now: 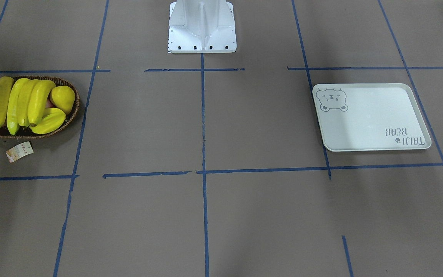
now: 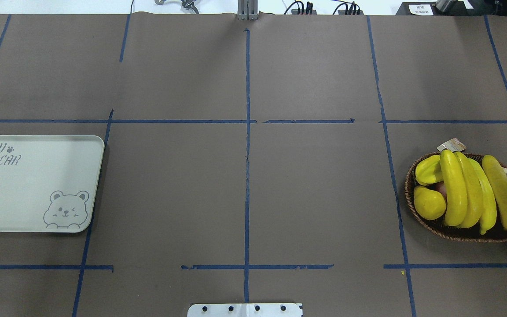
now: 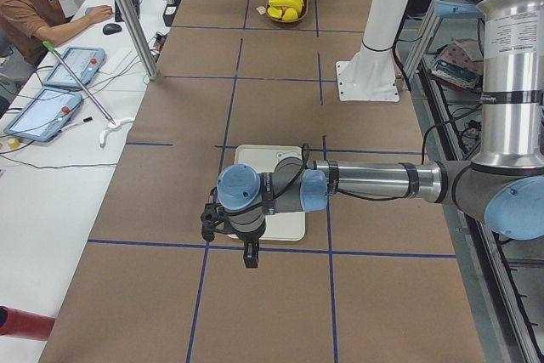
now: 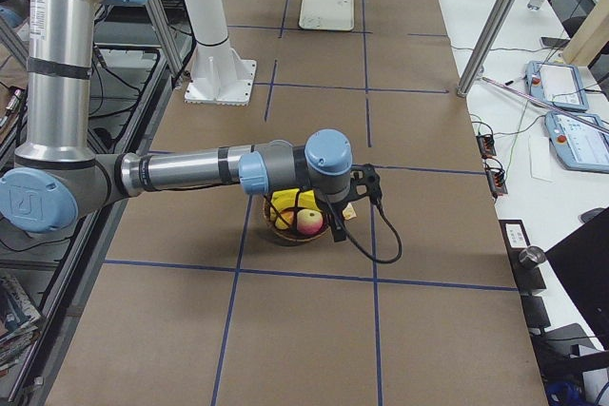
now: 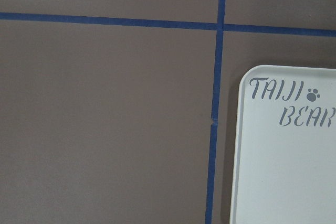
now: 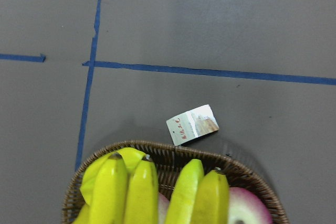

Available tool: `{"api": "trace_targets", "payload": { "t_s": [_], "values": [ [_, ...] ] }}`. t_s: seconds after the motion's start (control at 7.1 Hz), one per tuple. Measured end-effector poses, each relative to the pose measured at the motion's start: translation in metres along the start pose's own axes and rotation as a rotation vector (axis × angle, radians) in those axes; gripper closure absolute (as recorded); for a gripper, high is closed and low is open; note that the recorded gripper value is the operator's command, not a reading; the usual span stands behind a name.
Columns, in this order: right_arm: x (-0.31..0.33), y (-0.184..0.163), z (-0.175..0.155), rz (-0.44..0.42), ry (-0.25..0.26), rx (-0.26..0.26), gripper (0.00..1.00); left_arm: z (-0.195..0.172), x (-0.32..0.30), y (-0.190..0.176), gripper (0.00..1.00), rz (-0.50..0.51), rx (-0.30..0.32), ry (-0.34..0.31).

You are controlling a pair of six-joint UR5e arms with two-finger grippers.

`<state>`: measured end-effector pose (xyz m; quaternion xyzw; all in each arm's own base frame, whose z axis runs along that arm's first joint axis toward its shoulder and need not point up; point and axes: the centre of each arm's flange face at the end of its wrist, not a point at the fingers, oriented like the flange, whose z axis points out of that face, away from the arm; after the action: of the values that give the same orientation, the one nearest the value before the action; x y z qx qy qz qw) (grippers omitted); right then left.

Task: Transfer all bananas from basket to plate

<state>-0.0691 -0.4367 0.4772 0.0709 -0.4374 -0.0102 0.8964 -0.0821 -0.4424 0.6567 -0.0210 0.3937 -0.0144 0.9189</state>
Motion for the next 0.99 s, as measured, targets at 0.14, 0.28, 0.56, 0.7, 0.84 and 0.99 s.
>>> {"api": "trace_targets", "payload": {
  "t_s": [0.14,0.28,0.56,0.7,0.84,0.99],
  "values": [
    [-0.029,0.005,0.017,0.074,0.008,0.024,0.00,0.000,0.000,0.000,0.00,0.000,0.001,0.001],
    [-0.057,0.013,0.032,0.147,0.015,0.040,0.00,0.000,0.000,0.000,0.00,0.000,0.001,0.001],
    [-0.096,0.039,0.046,0.216,0.028,0.042,0.00,0.001,-0.001,0.001,0.00,-0.002,-0.002,0.001],
    [-0.110,0.054,0.057,0.229,0.049,0.040,0.00,0.002,-0.002,0.001,0.00,-0.002,-0.003,0.001],
    [-0.118,0.069,0.070,0.235,0.083,0.038,0.00,0.003,-0.003,0.001,0.00,-0.002,-0.004,0.001],
    [-0.115,0.085,0.083,0.235,0.124,0.022,0.00,0.003,-0.003,0.001,0.00,-0.002,-0.005,0.001]
  ]
}}
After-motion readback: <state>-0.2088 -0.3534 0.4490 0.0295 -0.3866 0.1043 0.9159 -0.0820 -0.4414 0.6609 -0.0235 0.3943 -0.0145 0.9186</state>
